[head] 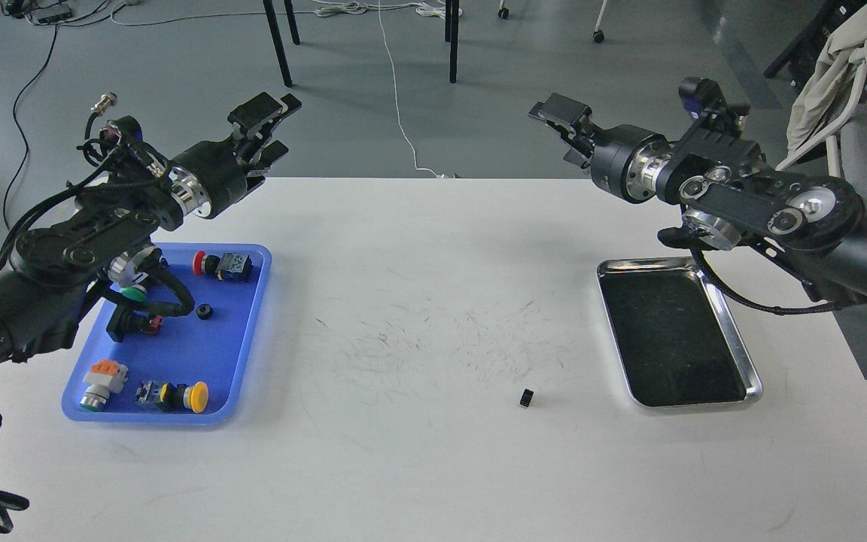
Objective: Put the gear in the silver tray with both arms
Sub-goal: 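Withdraw the left arm back above the blue tray, then reach the right gripper down toward the black gear on the table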
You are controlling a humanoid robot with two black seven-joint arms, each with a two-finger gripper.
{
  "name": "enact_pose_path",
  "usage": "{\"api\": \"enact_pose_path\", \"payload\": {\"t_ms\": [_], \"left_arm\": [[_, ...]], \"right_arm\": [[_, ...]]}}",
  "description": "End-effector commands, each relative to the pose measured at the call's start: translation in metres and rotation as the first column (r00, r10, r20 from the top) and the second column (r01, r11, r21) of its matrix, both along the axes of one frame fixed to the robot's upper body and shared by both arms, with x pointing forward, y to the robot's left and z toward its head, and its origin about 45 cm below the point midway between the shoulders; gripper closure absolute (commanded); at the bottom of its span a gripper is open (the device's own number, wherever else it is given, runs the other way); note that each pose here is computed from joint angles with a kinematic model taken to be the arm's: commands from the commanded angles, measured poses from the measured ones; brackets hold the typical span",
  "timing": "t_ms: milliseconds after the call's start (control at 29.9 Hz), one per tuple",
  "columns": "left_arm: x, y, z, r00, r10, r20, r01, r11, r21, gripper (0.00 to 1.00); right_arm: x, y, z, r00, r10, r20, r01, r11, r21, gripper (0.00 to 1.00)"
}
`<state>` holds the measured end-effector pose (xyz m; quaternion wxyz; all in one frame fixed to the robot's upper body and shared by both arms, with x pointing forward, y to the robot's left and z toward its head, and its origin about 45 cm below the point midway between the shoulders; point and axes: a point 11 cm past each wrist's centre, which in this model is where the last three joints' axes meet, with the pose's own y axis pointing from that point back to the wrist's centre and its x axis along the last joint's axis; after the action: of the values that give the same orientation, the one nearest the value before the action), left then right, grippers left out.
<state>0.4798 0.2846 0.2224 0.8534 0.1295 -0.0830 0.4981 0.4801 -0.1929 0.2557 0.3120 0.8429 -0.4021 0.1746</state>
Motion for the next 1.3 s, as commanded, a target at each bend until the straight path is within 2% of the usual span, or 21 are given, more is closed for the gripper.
{"api": "enact_pose_path", "payload": {"t_ms": [0,201,334,468,669,769,903,1204,1270], "left_arm": [[0.002,0.016,0.007,0.998,0.054,-0.014,-0.055,0.993,-0.106,0.05],[0.003,0.038,0.007,0.992,0.126,-0.033,-0.130,0.976,-0.176,0.02],[0.005,0.059,-0.005,0.965,0.224,-0.135,-0.244,0.958,-0.150,0.02],[0.005,0.073,-0.006,0.953,0.266,-0.144,-0.286,0.946,-0.149,0.02],[0.001,0.079,-0.013,0.944,0.289,-0.157,-0.313,0.937,-0.158,0.03],[0.001,0.083,-0.012,0.940,0.301,-0.158,-0.326,0.931,-0.165,0.03],[0.000,0.096,-0.018,0.920,0.355,-0.169,-0.380,0.913,-0.150,0.03],[-0.003,0.089,-0.036,0.907,0.370,-0.200,-0.400,0.907,-0.134,0.03],[-0.004,0.091,-0.038,0.904,0.377,-0.202,-0.406,0.904,-0.131,0.03]], "right_arm": [[-0.009,0.017,0.006,0.990,0.137,0.028,-0.132,0.983,-0.126,0.01],[-0.016,0.024,0.003,0.968,0.252,-0.011,-0.247,0.941,-0.230,0.01],[-0.026,0.040,0.004,0.908,0.419,-0.023,-0.407,0.865,-0.294,0.01],[-0.033,0.044,0.000,0.858,0.513,-0.039,-0.486,0.784,-0.387,0.01],[-0.054,0.055,-0.003,0.706,0.699,-0.114,-0.648,0.573,-0.502,0.01],[-0.058,0.053,-0.001,0.654,0.743,-0.145,-0.679,0.491,-0.546,0.01],[-0.074,0.055,-0.002,0.551,0.809,-0.205,-0.734,0.353,-0.580,0.02],[-0.086,0.037,-0.020,0.407,0.822,-0.399,-0.726,0.026,-0.687,0.07],[-0.086,0.024,-0.027,0.380,0.804,-0.457,-0.711,-0.062,-0.700,0.12]]}}
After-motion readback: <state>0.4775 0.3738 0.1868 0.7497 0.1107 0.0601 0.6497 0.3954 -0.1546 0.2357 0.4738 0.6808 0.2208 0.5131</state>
